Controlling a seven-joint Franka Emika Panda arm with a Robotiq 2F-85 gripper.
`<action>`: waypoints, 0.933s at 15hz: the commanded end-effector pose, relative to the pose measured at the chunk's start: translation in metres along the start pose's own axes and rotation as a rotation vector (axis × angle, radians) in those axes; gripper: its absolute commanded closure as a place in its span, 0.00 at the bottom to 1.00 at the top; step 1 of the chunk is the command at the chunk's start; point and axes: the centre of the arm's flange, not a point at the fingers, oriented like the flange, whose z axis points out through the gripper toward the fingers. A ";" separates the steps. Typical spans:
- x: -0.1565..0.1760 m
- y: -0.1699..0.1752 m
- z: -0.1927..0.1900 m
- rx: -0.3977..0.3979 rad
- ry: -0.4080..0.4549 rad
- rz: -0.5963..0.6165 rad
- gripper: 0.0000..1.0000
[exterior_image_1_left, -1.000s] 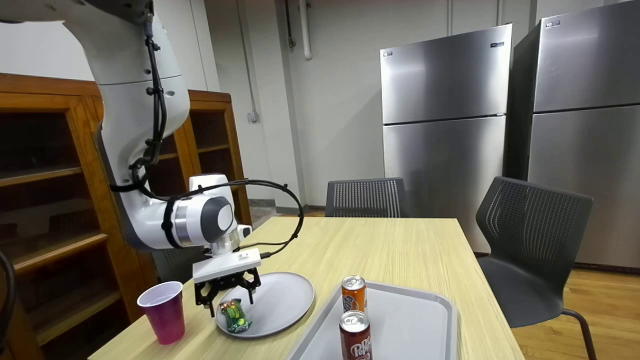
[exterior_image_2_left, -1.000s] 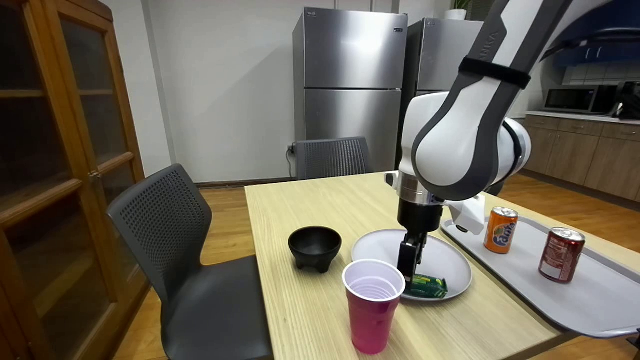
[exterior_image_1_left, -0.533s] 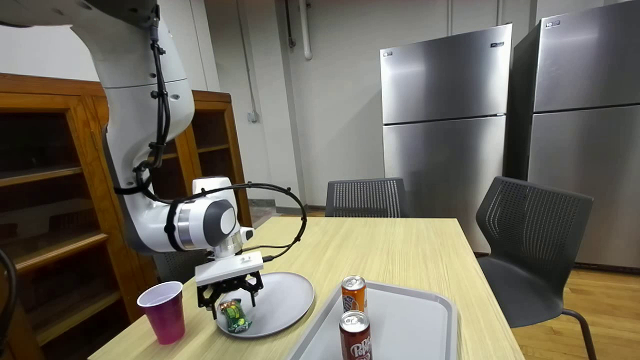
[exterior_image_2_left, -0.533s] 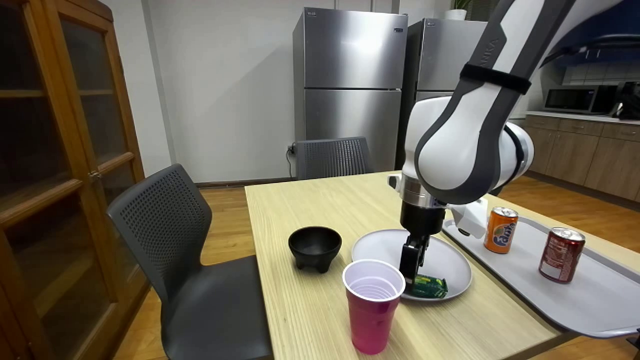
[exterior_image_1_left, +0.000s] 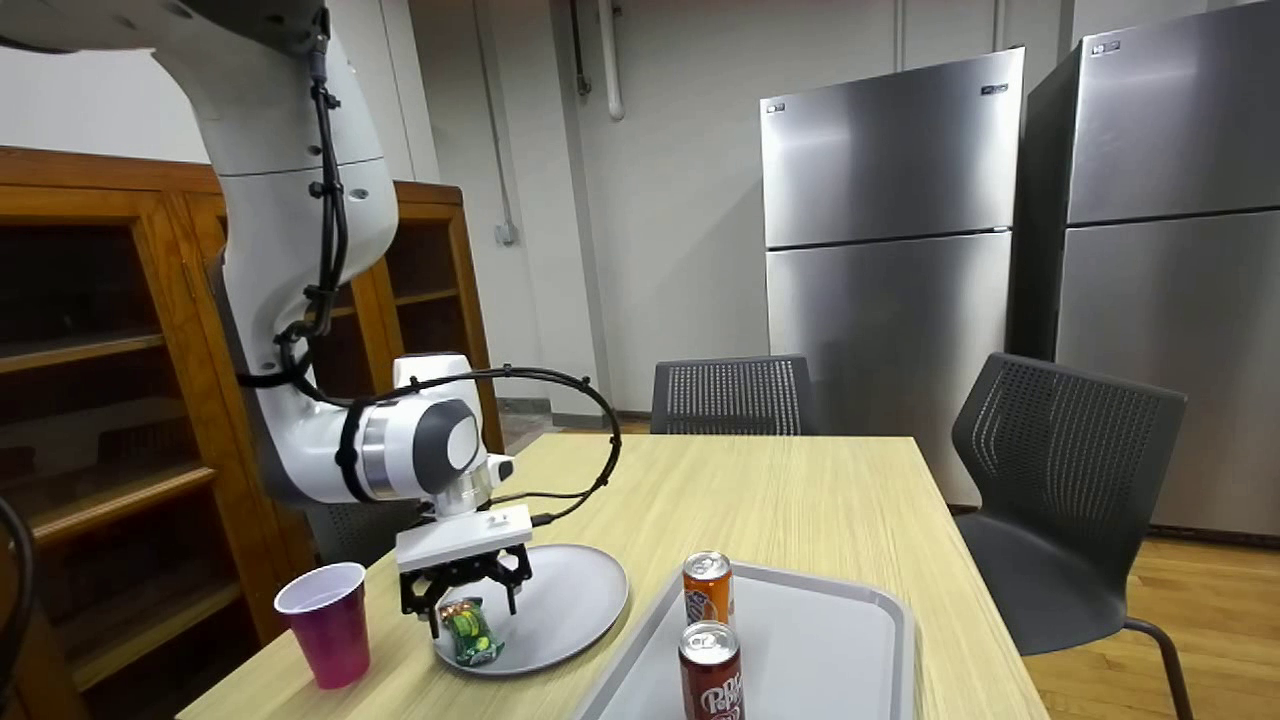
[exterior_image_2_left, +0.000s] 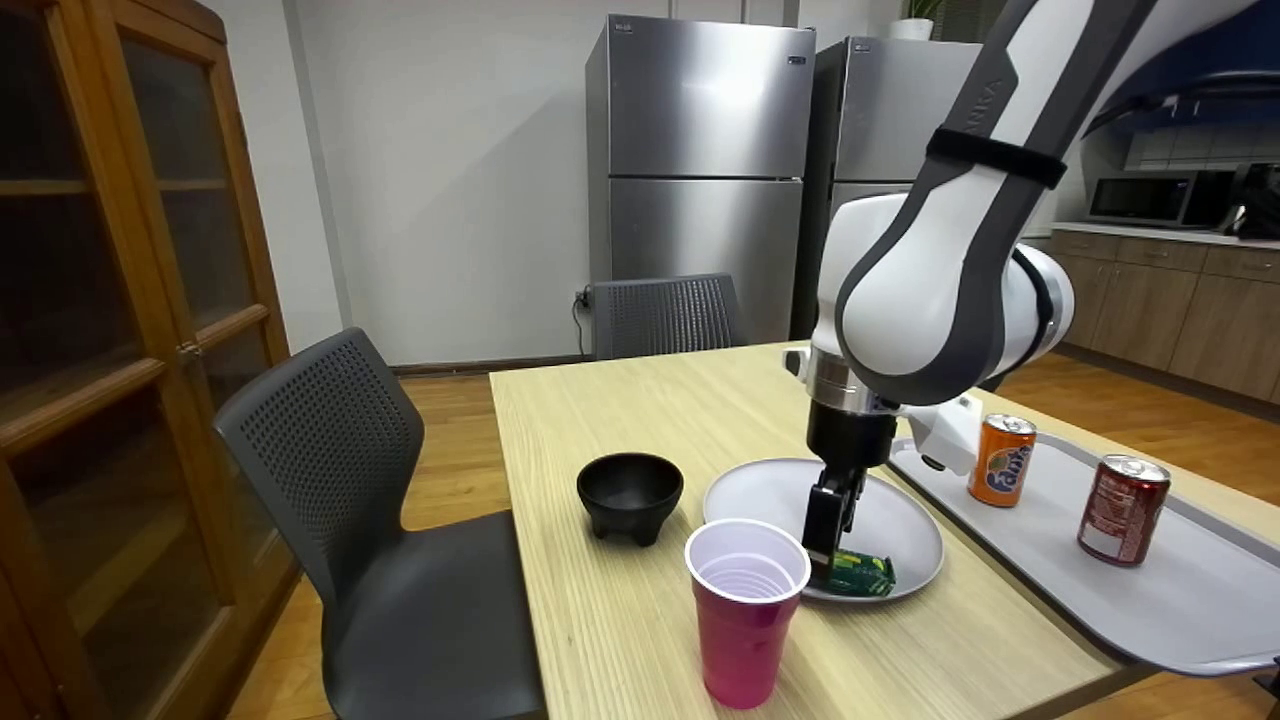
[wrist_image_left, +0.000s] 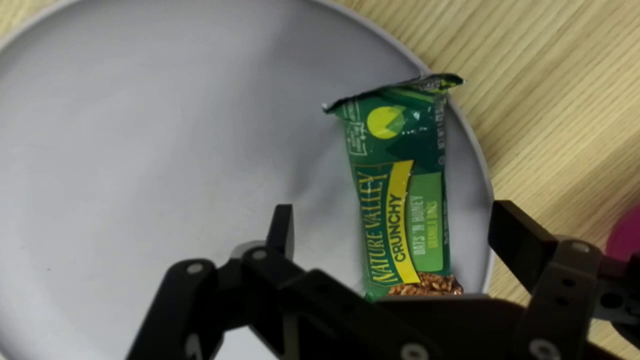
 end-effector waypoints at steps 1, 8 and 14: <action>0.000 0.002 0.000 0.005 0.020 -0.018 0.25; 0.001 0.002 0.000 0.005 0.022 -0.018 0.73; 0.002 0.000 -0.010 0.004 0.034 -0.023 0.87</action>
